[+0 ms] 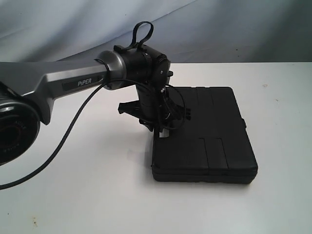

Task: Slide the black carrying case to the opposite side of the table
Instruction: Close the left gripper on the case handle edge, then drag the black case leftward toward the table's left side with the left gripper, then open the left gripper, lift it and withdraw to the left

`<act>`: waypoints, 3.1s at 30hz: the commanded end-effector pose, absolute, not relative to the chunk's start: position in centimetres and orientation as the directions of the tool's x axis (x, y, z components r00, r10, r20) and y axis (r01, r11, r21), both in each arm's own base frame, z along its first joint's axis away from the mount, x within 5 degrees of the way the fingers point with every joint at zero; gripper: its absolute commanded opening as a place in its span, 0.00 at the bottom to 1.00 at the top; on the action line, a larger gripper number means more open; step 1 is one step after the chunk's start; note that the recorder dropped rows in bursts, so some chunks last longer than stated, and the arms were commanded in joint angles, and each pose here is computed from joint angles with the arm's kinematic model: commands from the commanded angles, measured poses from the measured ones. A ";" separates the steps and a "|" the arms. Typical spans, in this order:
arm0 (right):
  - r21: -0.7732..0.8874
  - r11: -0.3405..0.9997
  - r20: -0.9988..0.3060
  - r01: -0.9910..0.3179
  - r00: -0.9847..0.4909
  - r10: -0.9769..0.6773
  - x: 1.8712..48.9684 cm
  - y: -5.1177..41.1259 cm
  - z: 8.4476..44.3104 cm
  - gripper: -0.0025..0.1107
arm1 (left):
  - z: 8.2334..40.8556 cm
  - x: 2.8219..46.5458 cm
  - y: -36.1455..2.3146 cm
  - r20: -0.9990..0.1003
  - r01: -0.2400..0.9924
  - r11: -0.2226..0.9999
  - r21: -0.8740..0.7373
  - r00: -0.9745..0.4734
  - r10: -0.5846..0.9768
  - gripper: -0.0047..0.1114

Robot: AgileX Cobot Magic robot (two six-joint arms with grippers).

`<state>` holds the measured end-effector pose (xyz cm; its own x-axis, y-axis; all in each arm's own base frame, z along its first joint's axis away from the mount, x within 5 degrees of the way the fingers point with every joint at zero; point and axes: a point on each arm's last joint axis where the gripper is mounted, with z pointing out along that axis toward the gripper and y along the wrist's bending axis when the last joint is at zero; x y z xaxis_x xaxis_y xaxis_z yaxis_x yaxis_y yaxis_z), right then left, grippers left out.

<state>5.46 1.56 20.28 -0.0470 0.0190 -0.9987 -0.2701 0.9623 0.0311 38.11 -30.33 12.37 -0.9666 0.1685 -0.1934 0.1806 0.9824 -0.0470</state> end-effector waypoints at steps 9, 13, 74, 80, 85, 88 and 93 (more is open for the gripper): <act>0.028 0.964 -0.999 -0.266 -0.042 0.018 5.4 1.5 20.2 0.02 | 12.6 38.8 -29.4 -0.172 0.158 0.985 -0.066 -0.974 0.144 0.04; 0.028 0.964 -0.999 -0.266 -0.042 0.018 5.4 1.5 20.2 0.02 | 12.5 39.1 -28.8 -0.157 0.156 0.985 -0.074 -0.977 0.143 0.04; 0.028 0.964 -0.999 -0.266 -0.042 0.018 5.4 1.5 20.2 0.02 | 13.1 38.2 -7.1 -0.166 -0.022 0.999 -0.027 -0.986 -0.026 0.04; 0.028 0.964 -0.999 -0.266 -0.042 0.018 5.4 1.5 20.2 0.02 | 13.1 38.3 -5.7 -0.157 -0.017 1.000 -0.020 -0.987 -0.020 0.04; 0.028 0.964 -0.999 -0.266 -0.042 0.018 5.4 1.5 20.2 0.02 | 13.1 38.5 -4.5 -0.153 -0.033 0.999 -0.023 -0.988 -0.036 0.04; 0.028 0.964 -0.999 -0.266 -0.042 0.018 5.4 1.5 20.2 0.02 | 13.1 38.6 -3.2 -0.149 -0.030 0.999 -0.013 -0.988 -0.031 0.04; 0.028 0.964 -0.999 -0.266 -0.042 0.018 5.4 1.5 20.2 0.02 | 13.1 38.6 -3.1 -0.155 0.005 1.000 -0.012 -0.988 0.003 0.04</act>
